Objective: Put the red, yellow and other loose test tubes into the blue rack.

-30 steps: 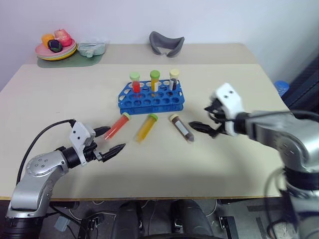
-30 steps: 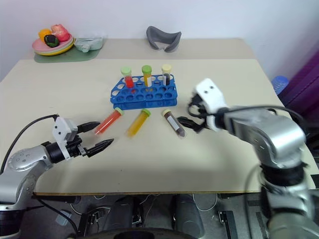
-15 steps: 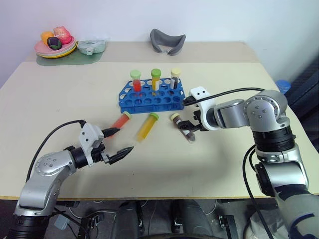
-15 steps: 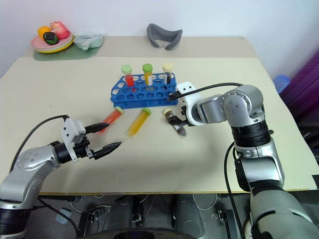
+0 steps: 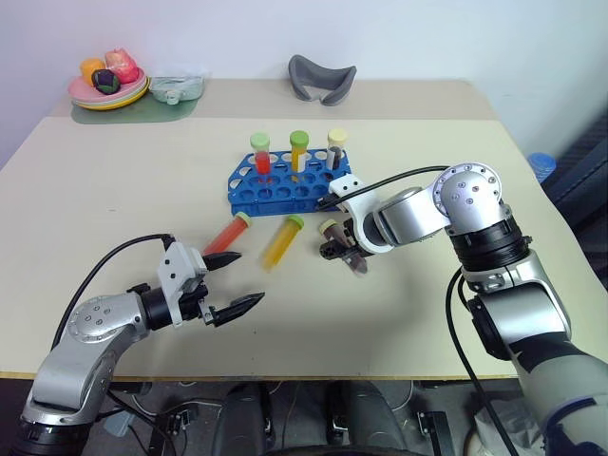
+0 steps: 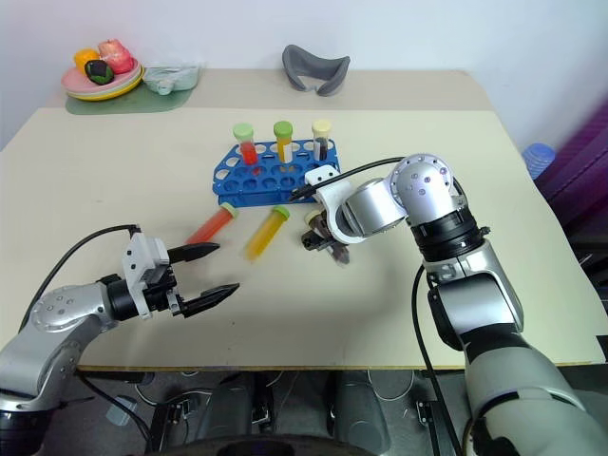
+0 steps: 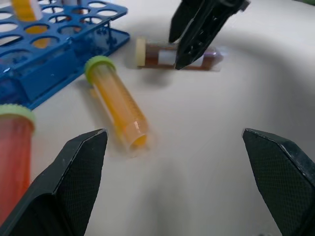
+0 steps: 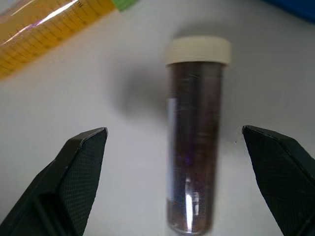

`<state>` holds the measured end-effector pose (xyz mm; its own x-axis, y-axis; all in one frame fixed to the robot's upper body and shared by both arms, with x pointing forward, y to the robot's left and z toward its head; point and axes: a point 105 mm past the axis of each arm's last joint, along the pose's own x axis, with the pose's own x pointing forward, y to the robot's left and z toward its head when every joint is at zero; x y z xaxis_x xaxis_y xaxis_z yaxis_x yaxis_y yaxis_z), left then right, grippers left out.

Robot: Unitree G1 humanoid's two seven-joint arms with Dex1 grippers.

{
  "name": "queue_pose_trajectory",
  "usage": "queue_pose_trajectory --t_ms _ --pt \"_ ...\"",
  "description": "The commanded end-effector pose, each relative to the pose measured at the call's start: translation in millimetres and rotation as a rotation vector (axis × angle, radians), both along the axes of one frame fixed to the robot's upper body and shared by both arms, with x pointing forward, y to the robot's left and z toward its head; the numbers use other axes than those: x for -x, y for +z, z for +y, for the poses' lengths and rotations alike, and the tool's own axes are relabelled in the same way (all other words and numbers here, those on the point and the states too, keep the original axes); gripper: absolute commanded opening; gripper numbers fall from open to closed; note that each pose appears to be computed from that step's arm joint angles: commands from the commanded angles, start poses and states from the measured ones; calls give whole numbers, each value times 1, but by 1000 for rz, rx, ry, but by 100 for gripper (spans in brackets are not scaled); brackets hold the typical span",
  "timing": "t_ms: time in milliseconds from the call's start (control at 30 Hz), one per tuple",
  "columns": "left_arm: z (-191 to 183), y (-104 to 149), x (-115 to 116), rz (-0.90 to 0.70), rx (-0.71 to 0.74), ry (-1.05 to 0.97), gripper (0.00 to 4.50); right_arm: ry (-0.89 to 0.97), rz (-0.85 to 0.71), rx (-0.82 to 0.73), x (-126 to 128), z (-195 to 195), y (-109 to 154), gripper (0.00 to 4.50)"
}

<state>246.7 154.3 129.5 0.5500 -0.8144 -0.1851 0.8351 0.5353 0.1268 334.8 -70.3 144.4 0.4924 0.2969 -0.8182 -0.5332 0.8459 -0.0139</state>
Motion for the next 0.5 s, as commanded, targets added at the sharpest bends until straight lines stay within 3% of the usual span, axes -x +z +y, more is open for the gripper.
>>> queue_pose_trajectory --t_ms 33,233,500 --pt "-9 14 2 -35 5 -31 446 6 -23 24 -3 4 8 450" --pt "-12 17 2 -31 6 -28 446 -68 14 73 -9 -8 -5 450" --pt "-5 9 6 -14 -6 -21 446 -20 50 110 -1 -10 -15 450"
